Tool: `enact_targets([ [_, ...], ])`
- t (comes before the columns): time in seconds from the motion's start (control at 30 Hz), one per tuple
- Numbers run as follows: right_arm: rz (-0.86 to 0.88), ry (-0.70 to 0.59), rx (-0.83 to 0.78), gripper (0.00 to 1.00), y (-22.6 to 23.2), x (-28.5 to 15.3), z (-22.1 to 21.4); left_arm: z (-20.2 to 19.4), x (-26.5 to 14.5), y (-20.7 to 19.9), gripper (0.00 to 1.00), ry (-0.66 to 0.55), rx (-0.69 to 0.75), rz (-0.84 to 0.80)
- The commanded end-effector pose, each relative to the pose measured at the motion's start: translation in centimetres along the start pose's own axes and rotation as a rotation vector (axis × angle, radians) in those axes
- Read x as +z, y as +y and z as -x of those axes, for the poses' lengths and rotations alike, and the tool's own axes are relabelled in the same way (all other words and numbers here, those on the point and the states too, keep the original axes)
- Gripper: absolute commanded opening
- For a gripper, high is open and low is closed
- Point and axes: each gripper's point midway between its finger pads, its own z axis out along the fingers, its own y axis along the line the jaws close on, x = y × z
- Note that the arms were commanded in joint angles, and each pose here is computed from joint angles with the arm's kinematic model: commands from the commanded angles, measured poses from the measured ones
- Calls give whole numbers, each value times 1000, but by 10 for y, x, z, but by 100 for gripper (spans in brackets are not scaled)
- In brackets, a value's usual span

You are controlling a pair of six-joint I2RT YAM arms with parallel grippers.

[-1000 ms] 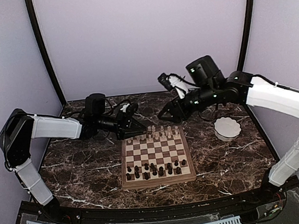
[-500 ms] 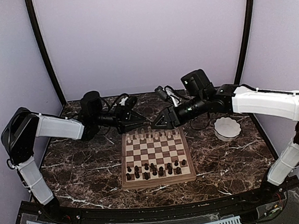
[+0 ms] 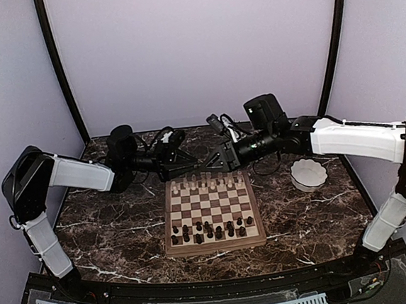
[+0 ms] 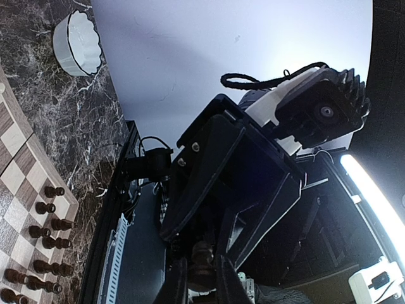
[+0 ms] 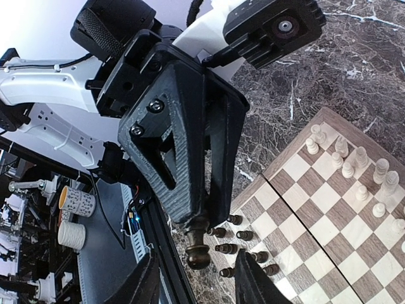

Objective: Set up the chess pieces on the board
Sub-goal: Pass from the left arm to the right

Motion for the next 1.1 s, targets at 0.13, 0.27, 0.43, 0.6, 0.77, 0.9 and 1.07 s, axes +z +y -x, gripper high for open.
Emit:
enact_targets([
  [0.13, 50, -50, -34, 32, 11, 1, 18, -3, -2, -6, 9, 3, 34, -16],
  [0.27, 54, -56, -34, 32, 11, 1, 19, -3, -1, -5, 9, 7, 29, -18],
  [0.43, 61, -54, -38, 24, 12, 2, 20, -1, 0, -3, 9, 10, 26, -21],
  [0.6, 64, -57, -48, 9, 12, 2, 22, -1, 1, -2, 11, 15, 21, -21],
  [0.77, 33, -44, -59, 3, 10, 1, 24, 1, 1, 1, 22, 18, 15, -8],
  [0.9, -52, -19, -64, 3, 3, -7, 24, 6, -2, 3, 33, -1, 26, 38],
  [1.07, -195, 79, -71, 3, -10, -16, 10, 15, -23, 21, 38, -84, 43, 241],
])
